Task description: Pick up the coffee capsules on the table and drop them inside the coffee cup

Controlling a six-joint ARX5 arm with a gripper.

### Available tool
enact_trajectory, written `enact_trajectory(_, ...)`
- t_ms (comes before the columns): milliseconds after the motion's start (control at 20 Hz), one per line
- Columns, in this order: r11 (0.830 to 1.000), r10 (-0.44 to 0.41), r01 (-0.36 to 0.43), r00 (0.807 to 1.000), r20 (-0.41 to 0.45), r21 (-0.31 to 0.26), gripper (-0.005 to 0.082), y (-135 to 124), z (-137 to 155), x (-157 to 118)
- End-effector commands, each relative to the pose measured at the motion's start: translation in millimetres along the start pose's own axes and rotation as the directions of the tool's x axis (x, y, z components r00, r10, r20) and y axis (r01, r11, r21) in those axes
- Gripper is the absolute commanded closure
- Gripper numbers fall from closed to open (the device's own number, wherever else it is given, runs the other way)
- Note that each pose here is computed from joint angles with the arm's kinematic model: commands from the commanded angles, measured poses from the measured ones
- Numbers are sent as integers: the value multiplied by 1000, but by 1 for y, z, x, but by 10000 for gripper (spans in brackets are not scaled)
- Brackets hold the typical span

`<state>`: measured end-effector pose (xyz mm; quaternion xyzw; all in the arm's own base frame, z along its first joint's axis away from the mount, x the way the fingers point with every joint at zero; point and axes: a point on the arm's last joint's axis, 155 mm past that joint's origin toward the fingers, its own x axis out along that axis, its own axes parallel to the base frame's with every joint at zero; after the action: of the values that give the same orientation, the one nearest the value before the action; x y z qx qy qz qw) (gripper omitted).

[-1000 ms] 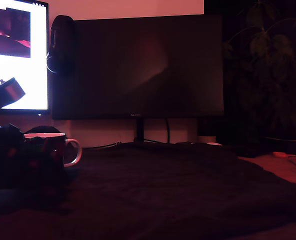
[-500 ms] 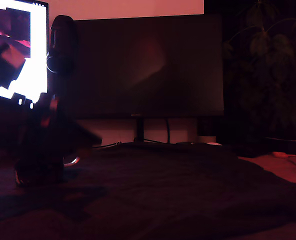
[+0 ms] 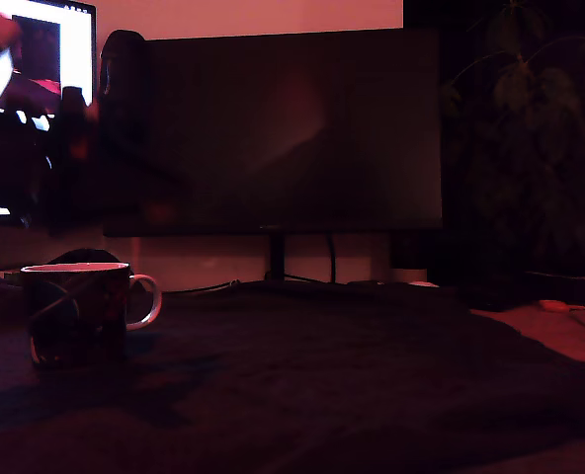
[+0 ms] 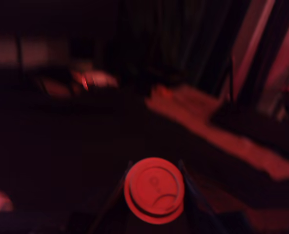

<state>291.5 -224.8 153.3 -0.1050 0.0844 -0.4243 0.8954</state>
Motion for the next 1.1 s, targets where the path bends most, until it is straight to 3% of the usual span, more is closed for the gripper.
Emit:
enact_trajectory(0, 999, 40, -41, 999, 21, 28, 540, 9, 10, -4)
enact_trajectory(100, 992, 121, -121, 993, 8, 42, 540, 25, 10, -10)
enact_trajectory(200, 972, 212, -211, 977, 5, 104, 540, 42, 12, -18)
enact_trajectory(350, 944, 307, -298, 950, -53, 140, 540, 58, 8, -23)
enact_trajectory(500, 920, 385, -361, 906, -174, 154, 540, 74, -4, -23)
enact_trajectory(700, 887, 460, -433, 853, -246, 160, 539, 90, 0, -23)
enact_trajectory(950, 875, 481, -462, 798, -363, 145, 538, 105, -25, -22)
enact_trajectory(1050, 872, 485, -468, 785, -386, 143, 538, 111, -30, -19)
